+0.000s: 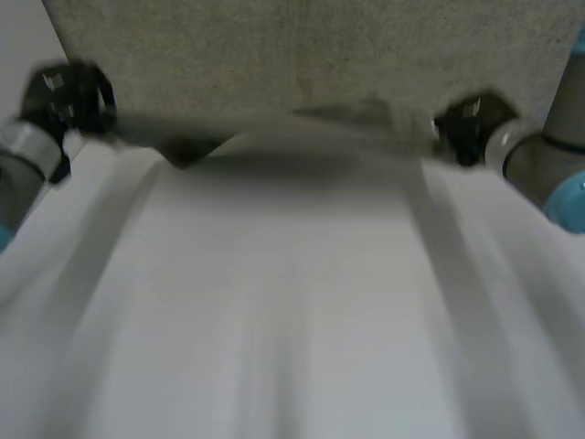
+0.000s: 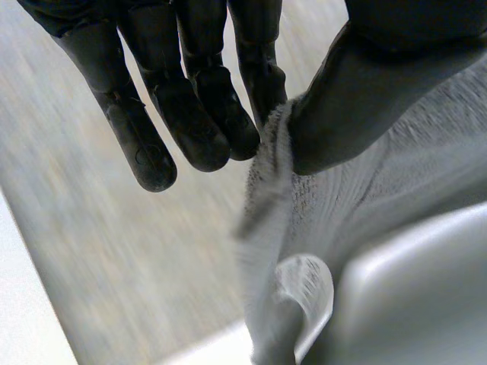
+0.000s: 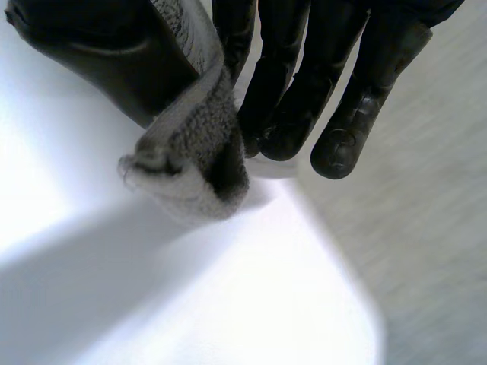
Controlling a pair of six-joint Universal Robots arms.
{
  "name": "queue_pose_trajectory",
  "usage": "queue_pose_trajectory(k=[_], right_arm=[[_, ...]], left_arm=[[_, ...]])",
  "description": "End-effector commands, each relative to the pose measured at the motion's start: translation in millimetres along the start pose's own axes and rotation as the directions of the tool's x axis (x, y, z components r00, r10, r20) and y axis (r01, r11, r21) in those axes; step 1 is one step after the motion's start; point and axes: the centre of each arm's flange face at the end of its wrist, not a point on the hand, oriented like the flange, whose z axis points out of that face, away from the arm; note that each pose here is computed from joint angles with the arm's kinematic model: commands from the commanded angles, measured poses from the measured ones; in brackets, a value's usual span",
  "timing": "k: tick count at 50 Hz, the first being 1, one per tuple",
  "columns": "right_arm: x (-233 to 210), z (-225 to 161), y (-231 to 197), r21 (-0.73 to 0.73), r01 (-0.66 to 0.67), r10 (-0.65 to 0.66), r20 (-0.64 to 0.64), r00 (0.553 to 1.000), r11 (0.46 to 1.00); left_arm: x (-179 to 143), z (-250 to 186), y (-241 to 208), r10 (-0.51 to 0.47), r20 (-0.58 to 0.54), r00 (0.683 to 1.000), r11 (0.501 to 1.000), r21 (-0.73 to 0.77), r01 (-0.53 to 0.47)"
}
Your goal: Fold the towel.
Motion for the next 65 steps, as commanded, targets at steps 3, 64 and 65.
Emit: queue_pose_trajectory(k=[3, 64, 65], right_arm=[[-40.1, -7.5, 78.0, -0.212, 0.002, 0.028, 0.137, 0.990, 0.977], [-76.1, -55.8, 105.5, 0.047, -0.016, 0.011, 0.102, 0.995, 0.999], [-76.1, -55.8, 105.5, 0.047, -0.016, 0.011, 0.102, 0.995, 0.999]], left_arm=[[7.0, -62.6, 86.1, -0.008, -0.108, 0.994, 0.957, -0.290, -0.024], [20.1, -100.9, 84.5, 0.061, -0.132, 0.989, 0.936, -0.337, -0.103], [20.1, -100.9, 84.5, 0.061, -0.132, 0.989, 0.936, -0.337, -0.103]])
